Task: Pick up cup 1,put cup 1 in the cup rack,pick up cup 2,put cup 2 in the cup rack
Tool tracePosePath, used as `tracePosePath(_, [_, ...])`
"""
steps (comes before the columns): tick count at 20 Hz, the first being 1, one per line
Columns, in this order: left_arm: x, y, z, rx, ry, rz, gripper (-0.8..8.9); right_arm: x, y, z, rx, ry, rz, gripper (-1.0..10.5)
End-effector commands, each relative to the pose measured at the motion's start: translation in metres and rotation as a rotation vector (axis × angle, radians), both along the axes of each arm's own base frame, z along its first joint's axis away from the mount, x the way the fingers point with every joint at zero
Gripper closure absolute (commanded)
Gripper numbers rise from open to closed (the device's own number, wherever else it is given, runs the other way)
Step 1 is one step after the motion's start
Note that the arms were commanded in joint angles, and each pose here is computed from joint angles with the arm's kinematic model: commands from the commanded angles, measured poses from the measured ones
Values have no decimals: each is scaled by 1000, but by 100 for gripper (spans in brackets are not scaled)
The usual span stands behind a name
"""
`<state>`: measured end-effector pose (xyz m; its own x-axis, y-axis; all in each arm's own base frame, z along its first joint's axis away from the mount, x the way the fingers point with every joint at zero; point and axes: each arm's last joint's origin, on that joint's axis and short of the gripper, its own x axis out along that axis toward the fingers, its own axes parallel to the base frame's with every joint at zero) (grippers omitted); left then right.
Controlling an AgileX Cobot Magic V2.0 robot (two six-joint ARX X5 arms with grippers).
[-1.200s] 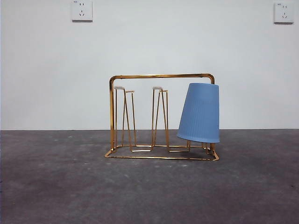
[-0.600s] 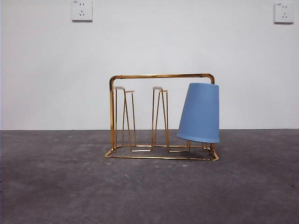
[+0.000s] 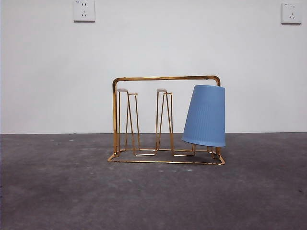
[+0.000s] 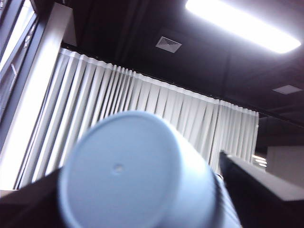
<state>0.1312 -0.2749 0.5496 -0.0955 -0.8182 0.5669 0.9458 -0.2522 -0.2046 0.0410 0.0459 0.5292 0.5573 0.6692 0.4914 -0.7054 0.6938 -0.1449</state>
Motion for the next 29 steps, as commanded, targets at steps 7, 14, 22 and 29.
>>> tracePosePath(7, [-1,-1,0,2,-7,-10,821,5,3,-7,-54,50,-47,956])
tracePosePath(14, [1,-1,-2,23,-5,4,821,6,4,-10,-72,79,-66,831])
tracePosePath(22, [16,18,0,81,18,111,820,4,0,-18,-145,168,-109,690])
tracePosePath(29, [14,52,0,248,24,447,820,-2,-13,-36,-273,334,-252,691])
